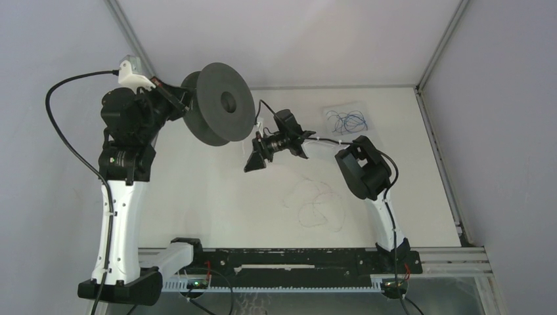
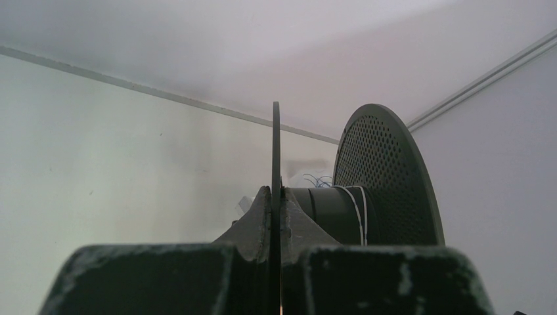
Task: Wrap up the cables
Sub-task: Wrap the cable around the cable reel.
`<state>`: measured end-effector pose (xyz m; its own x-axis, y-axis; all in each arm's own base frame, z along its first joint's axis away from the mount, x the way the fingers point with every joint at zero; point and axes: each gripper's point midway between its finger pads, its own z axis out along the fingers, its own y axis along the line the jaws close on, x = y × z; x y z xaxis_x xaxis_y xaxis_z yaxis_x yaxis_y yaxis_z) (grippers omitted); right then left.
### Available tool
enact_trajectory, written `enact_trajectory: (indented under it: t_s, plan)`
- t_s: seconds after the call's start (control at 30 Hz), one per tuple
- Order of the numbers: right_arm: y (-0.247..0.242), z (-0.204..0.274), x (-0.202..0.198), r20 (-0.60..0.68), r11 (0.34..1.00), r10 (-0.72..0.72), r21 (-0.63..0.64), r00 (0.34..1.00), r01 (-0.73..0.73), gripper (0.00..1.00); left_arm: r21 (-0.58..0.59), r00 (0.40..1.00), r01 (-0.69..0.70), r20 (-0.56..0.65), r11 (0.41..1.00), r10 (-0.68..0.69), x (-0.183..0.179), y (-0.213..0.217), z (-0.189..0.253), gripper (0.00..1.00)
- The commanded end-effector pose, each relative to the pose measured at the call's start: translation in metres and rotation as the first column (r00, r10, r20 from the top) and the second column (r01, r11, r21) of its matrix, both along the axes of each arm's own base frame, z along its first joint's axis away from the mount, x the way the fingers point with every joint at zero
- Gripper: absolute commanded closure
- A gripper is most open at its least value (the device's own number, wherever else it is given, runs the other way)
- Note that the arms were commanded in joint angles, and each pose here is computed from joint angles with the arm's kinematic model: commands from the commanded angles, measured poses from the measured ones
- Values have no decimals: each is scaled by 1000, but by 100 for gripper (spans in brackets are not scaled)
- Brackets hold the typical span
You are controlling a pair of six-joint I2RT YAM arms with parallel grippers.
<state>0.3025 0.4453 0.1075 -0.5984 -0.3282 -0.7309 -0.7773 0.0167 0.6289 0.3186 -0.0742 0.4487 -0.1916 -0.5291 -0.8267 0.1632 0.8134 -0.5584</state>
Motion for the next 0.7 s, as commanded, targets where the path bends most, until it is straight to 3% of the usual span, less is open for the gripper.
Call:
enact_trajectory:
  t_s: [0.0,0.13,0.33,0.53,0.67]
  plan:
    - [15,16,-4,0,997,63,43,998,-63,34,-44,995,-8,98,999,12,1,-1,28,100]
    - [12,11,-17,-39,996,84,34,996,-83,56,-20,992,-59,107,998,61,5,9,32,100]
    - [-4,13,-38,-69,998,44,40,997,-42,100,18,976,-183,124,983,179,15,30,39,100]
    - [-16,45,-84,-57,996,89,23,994,-87,100,93,942,-314,156,945,297,26,44,43,100]
    - [-27,75,-118,24,986,163,12,986,-164,100,154,918,-380,186,912,351,34,51,45,100]
